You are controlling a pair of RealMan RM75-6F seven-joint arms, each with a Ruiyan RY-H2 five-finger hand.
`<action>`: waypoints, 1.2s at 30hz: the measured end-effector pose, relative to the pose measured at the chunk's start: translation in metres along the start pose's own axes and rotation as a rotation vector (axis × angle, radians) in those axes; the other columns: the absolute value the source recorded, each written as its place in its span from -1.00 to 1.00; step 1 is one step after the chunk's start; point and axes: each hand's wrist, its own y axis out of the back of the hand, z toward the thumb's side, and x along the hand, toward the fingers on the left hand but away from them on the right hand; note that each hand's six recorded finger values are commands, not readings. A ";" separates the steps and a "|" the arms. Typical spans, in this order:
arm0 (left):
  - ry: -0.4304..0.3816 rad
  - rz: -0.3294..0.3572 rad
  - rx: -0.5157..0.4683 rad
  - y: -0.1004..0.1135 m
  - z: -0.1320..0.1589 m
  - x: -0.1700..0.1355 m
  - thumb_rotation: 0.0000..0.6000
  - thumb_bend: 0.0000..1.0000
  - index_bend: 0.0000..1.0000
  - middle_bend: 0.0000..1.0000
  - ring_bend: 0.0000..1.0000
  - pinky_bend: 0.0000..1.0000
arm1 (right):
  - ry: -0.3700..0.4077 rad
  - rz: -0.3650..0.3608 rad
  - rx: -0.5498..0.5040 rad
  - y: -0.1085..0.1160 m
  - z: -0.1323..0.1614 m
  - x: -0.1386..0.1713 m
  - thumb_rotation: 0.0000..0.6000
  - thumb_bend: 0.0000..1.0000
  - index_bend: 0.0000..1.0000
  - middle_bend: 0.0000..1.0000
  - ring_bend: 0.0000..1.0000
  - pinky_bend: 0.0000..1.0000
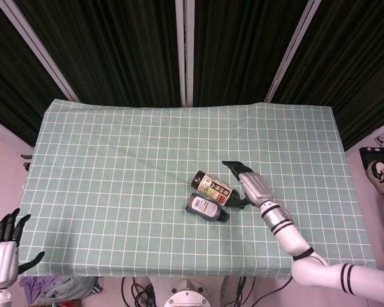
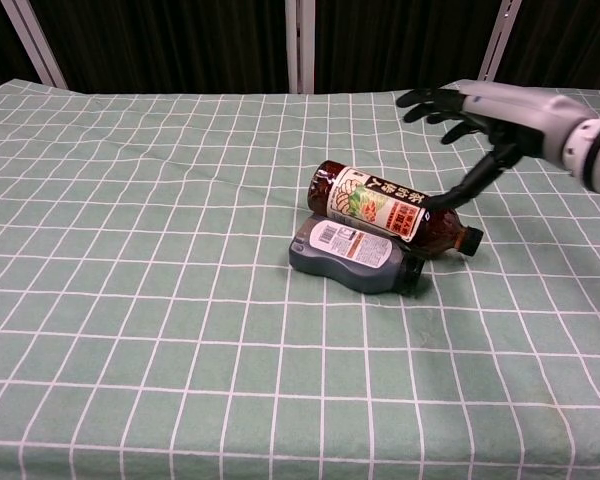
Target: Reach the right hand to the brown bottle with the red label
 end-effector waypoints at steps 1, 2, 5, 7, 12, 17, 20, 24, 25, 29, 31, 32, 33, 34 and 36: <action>0.004 -0.001 0.000 0.000 -0.002 -0.001 1.00 -0.99 -0.68 -0.91 -0.92 -0.73 | 0.006 0.012 0.003 -0.005 0.009 -0.008 1.00 -0.89 -1.00 -0.89 -1.00 -0.72; 0.006 -0.001 -0.001 -0.001 -0.003 -0.001 1.00 -0.99 -0.68 -0.92 -0.92 -0.73 | 0.009 0.021 0.007 -0.009 0.014 -0.013 1.00 -0.89 -1.00 -0.89 -1.00 -0.72; 0.008 -0.001 -0.003 -0.001 -0.005 -0.002 1.00 -0.99 -0.68 -0.91 -0.92 -0.73 | 0.002 0.040 0.017 -0.018 0.023 -0.025 1.00 -0.89 -1.00 -0.89 -1.00 -0.72; 0.008 -0.001 -0.007 -0.002 -0.005 -0.002 1.00 -0.99 -0.68 -0.91 -0.92 -0.73 | -0.016 0.046 0.029 -0.023 0.024 -0.031 1.00 -0.89 -1.00 -0.89 -1.00 -0.72; 0.012 -0.007 -0.011 -0.005 -0.007 -0.002 1.00 -0.99 -0.68 -0.92 -0.92 -0.73 | -0.059 0.053 0.064 -0.032 0.022 -0.045 1.00 -0.89 -1.00 -0.89 -1.00 -0.71; 0.024 -0.004 -0.013 -0.006 -0.012 -0.003 1.00 -0.99 -0.68 -0.91 -0.92 -0.73 | -0.118 0.038 0.081 -0.028 0.008 -0.054 1.00 -0.89 -1.00 -0.89 -1.00 -0.71; 0.022 -0.006 -0.013 -0.006 -0.012 -0.003 1.00 -0.99 -0.68 -0.92 -0.92 -0.73 | -0.141 0.038 0.082 -0.027 0.003 -0.058 1.00 -0.89 -1.00 -0.89 -1.00 -0.70; 0.023 -0.008 -0.016 -0.007 -0.012 -0.003 1.00 -0.99 -0.68 -0.92 -0.92 -0.73 | -0.149 0.048 0.100 -0.030 0.003 -0.065 1.00 -0.89 -1.00 -0.88 -1.00 -0.69; 0.023 -0.008 -0.016 -0.008 -0.012 -0.003 1.00 -0.99 -0.68 -0.92 -0.92 -0.73 | -0.151 0.051 0.108 -0.033 0.004 -0.067 1.00 -0.89 -1.00 -0.88 -1.00 -0.68; 0.024 -0.007 -0.018 -0.007 -0.012 -0.003 1.00 -0.99 -0.68 -0.92 -0.92 -0.73 | -0.149 0.060 0.144 -0.042 0.009 -0.075 1.00 -0.85 -1.00 -0.84 -1.00 -0.61; 0.028 -0.007 -0.018 -0.007 -0.013 -0.004 1.00 -0.99 -0.68 -0.92 -0.92 -0.73 | -0.148 0.055 0.170 -0.044 0.011 -0.078 1.00 -0.71 -0.99 -0.73 -0.97 -0.49; 0.029 -0.007 -0.018 -0.007 -0.014 -0.004 1.00 -0.99 -0.68 -0.92 -0.92 -0.73 | -0.149 0.049 0.179 -0.045 0.011 -0.080 1.00 -0.59 -0.94 -0.62 -0.90 -0.39; 0.031 -0.007 -0.018 -0.007 -0.014 -0.005 1.00 -0.99 -0.68 -0.92 -0.92 -0.73 | -0.150 0.042 0.188 -0.046 0.011 -0.081 1.00 -0.46 -0.84 -0.49 -0.79 -0.26; 0.034 -0.007 -0.019 -0.007 -0.015 -0.005 1.00 -0.99 -0.68 -0.92 -0.92 -0.73 | -0.153 0.034 0.203 -0.046 0.011 -0.082 1.00 -0.39 -0.74 -0.40 -0.71 -0.17; 0.038 -0.008 -0.021 -0.007 -0.016 -0.006 1.00 -0.99 -0.68 -0.92 -0.92 -0.73 | -0.154 0.030 0.227 -0.049 0.011 -0.084 1.00 -0.15 -0.44 -0.19 -0.50 0.10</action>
